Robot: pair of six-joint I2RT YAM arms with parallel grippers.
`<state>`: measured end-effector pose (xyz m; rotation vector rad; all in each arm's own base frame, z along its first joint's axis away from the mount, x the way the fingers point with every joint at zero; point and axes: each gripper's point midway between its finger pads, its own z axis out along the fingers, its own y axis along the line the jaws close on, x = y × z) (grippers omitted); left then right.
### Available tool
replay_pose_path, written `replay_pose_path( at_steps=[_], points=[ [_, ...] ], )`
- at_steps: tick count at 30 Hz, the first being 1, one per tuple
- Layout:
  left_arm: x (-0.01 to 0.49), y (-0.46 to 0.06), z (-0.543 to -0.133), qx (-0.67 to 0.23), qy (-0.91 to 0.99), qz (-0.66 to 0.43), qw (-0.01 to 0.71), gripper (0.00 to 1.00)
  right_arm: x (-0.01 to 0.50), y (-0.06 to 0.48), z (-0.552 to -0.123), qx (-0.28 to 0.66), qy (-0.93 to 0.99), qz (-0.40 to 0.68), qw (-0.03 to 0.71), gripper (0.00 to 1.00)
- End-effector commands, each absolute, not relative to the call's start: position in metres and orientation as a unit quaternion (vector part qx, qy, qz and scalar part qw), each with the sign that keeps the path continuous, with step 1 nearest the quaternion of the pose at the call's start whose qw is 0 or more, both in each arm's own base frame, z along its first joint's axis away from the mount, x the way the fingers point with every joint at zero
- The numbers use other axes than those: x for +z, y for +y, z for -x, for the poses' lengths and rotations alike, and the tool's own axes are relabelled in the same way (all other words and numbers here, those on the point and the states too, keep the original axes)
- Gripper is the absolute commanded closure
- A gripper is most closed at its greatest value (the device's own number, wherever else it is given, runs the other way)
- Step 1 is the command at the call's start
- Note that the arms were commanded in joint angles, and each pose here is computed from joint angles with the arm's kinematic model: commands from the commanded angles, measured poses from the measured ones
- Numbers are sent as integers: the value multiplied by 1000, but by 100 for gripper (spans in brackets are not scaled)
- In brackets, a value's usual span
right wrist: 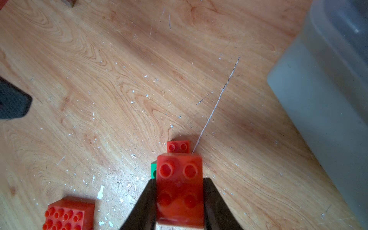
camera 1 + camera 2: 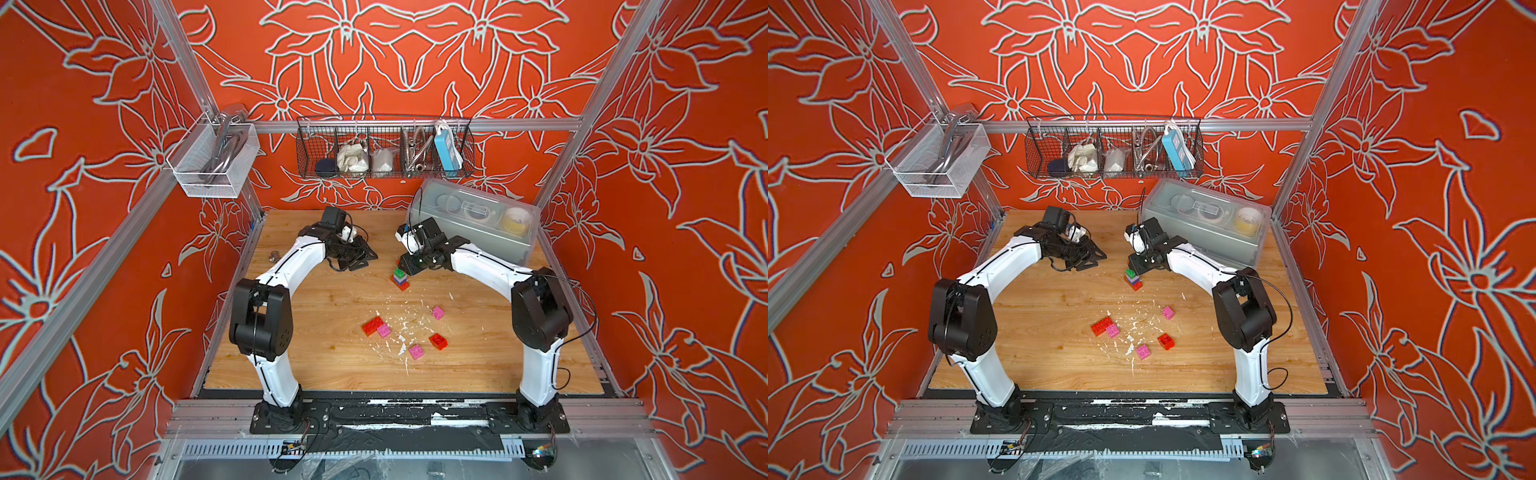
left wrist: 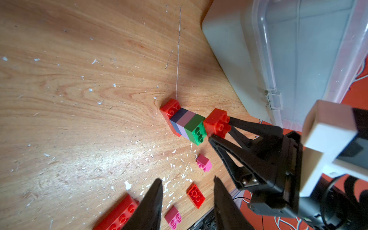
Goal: Assemble the number 1 with lego
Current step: Assemble the lego brick with the lego brick.
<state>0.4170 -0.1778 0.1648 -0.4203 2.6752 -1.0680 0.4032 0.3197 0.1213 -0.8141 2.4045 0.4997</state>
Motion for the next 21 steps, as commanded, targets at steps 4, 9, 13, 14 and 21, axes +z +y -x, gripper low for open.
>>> replay_pose_path(
  at_steps=[4, 9, 13, 14, 21],
  points=[
    [160, -189, -418, -371, 912, 145, 94, 57, 111, 317, -391, 184, 893, 320, 257, 78],
    [157, -197, -419, -373, 913, 142, 86, 56, 108, 318, -384, 180, 891, 332, 253, 78],
    [154, -203, -420, -374, 913, 142, 80, 56, 108, 317, -384, 179, 891, 330, 254, 78],
    [154, -203, -420, -374, 913, 142, 79, 56, 108, 318, -384, 178, 891, 331, 254, 78],
    [153, -206, -419, -374, 914, 140, 76, 55, 126, 315, -390, 170, 887, 324, 280, 78]
  ],
)
